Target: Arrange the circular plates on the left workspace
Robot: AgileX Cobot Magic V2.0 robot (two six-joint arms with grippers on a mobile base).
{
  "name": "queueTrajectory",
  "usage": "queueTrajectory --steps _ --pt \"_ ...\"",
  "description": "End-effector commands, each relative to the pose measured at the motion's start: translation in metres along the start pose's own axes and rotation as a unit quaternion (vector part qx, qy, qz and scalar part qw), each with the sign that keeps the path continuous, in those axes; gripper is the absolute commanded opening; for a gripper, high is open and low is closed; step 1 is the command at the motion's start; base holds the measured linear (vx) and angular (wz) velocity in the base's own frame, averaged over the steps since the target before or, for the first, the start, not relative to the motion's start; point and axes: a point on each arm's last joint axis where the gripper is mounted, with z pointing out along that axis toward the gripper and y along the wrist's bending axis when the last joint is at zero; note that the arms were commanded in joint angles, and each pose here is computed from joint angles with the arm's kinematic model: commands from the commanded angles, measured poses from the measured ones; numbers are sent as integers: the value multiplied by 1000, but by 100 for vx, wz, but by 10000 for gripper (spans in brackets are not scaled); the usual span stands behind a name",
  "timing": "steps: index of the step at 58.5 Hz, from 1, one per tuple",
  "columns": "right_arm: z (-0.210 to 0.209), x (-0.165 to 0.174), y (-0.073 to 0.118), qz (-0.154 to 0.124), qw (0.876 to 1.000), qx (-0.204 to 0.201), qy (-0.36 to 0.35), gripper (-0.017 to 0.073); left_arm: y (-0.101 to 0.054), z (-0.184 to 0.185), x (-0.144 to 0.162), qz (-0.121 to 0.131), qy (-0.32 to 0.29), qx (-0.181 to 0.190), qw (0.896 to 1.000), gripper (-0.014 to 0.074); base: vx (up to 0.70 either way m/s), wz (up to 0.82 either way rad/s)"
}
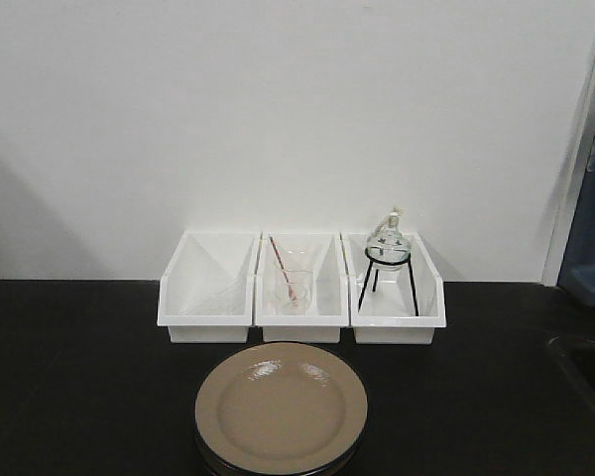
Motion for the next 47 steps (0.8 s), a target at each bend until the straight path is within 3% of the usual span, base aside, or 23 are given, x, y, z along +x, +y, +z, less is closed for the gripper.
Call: queueTrajectory --steps 1,7,16,22,30,47 --pt "-5 -2 -1 -12 1000 6 -20 0 1 -1 -5 -5 -46 -2 999 2 0 0" --pt "-16 24 -3 -11 1000 11 -10 0 1 -1 -5 -6 -46 -2 999 2 0 0" --pt "-31 68 -7 25 999 16 -18 0 1 -1 -5 -6 -46 -2 999 2 0 0" --pt "-39 94 -9 31 999 15 -35 0 1 -1 -5 -6 -46 -2 999 2 0 0" --pt "-49 95 -9 17 997 14 -71 0 1 -1 -5 -6 -46 -2 999 2 0 0" --pt "-49 93 -9 18 996 10 -84 0 1 -1 -5 -6 -47 -3 999 2 0 0"
